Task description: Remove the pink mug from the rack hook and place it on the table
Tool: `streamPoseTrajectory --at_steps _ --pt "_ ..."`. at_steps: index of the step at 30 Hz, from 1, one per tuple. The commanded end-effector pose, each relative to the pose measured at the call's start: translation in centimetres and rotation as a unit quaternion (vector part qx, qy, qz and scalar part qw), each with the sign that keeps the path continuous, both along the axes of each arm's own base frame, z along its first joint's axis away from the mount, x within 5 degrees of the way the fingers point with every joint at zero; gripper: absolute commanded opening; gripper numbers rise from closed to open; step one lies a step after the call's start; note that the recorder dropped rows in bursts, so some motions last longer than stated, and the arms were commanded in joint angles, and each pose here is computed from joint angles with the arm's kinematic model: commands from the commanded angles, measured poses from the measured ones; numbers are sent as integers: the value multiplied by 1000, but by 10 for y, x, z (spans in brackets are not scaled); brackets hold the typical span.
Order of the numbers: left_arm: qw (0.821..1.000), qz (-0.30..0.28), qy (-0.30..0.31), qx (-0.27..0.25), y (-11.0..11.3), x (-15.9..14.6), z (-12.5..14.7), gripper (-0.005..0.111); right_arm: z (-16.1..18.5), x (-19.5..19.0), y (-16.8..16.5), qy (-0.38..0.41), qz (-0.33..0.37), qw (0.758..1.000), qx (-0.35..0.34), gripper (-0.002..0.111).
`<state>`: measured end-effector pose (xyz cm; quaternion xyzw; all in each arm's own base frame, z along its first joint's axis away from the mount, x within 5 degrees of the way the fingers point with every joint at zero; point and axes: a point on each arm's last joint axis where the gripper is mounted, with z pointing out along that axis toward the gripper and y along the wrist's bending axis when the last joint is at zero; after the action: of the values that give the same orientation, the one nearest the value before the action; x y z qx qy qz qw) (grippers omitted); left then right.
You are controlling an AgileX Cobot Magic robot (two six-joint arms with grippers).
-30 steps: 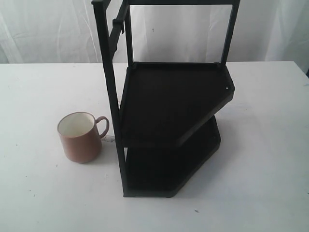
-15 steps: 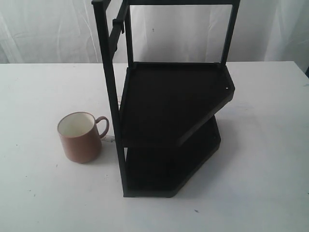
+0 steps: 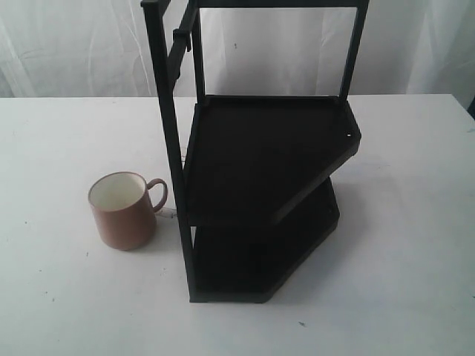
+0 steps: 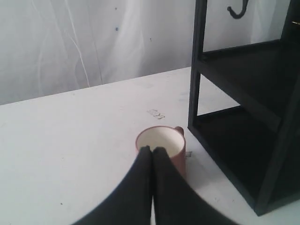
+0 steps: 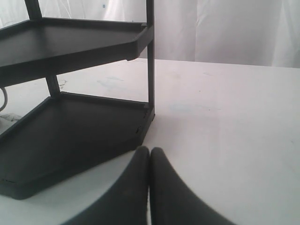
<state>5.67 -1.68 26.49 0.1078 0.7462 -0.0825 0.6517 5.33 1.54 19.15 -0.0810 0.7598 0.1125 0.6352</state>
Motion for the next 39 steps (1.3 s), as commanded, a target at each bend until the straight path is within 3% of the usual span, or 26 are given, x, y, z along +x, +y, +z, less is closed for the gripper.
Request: streamPoseTrajectory --at_steps 1,14,39 --pt "1000 -1 -3 6 1 -5 -30 0 0 0 0 -7 -1 1000 -3 0" --pt "997 31 74 19 4 -4 -92 0 0 0 0 -7 -1 1000 -3 0" --pt "995 30 92 25 4 -5 -96 0 0 0 0 -7 -1 1000 -3 0"
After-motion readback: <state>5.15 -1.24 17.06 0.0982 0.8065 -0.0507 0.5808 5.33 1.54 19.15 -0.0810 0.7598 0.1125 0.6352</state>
